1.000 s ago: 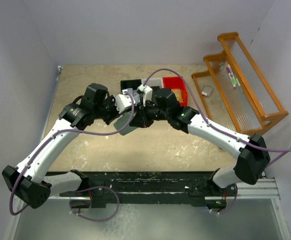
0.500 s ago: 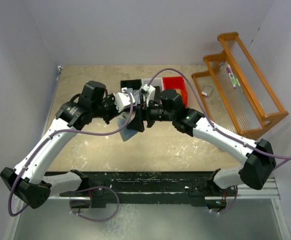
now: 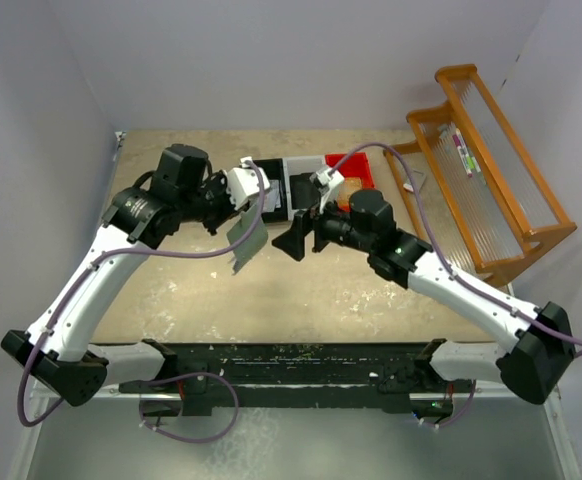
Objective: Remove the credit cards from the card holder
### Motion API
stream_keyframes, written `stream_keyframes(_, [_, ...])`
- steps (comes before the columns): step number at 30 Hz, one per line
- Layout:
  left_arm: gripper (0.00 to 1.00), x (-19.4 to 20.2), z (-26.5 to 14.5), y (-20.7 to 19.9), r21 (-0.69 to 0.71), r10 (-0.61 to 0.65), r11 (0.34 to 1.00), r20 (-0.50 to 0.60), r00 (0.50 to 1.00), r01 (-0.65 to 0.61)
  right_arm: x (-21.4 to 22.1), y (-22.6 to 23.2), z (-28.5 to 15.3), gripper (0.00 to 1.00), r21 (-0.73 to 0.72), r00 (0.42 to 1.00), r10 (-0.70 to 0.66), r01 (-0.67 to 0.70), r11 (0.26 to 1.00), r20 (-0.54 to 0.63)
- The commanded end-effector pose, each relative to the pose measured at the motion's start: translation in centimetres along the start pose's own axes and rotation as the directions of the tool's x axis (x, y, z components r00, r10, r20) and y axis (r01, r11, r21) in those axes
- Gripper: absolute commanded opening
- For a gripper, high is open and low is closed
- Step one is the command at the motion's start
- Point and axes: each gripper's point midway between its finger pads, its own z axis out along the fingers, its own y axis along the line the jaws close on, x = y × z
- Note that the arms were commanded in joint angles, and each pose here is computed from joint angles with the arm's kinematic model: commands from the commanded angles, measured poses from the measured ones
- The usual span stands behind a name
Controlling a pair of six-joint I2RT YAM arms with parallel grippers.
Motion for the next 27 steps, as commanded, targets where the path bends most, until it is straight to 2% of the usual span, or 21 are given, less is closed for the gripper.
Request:
stream_keyframes(1, [0.00, -1.3, -0.5, 0.5, -0.015, -0.055, 0.998, 0.019, 0.998, 0.055, -3.1, 1.3, -1.6, 0.95, 0.049, 0.969, -0.128, 0.120, 0.992, 0.212])
stream_keyframes(4, [0.00, -1.8, -0.5, 0.4, -0.009, -0.111, 0.994, 0.026, 0.993, 0.111, -3.1, 3.0, -2.1, 1.00, 0.055, 0.949, -0.147, 0.137, 0.989, 0.280])
stream_keyframes(11, [0.00, -3.0, -0.5, -0.4, 0.041, -0.214, 0.976, 0.040, 0.976, 0.212, -1.2, 5.6, 0.3, 1.00, 0.133, 0.930, -0.247, 0.218, 0.967, 0.271])
stream_keyframes(21, [0.00, -3.5, -0.6, -0.6, 0.061, -0.247, 0.968, 0.035, 0.968, 0.245, -2.8, 4.3, 4.5, 0.89, 0.333, 0.906, -0.367, 0.286, 0.898, 0.211])
stream_keyframes(27, [0.00, -3.8, -0.7, -0.4, 0.060, -0.247, 0.968, 0.044, 0.968, 0.245, -2.0, 5.2, 6.1, 0.88, 0.352, 0.894, -0.405, 0.322, 0.879, 0.194])
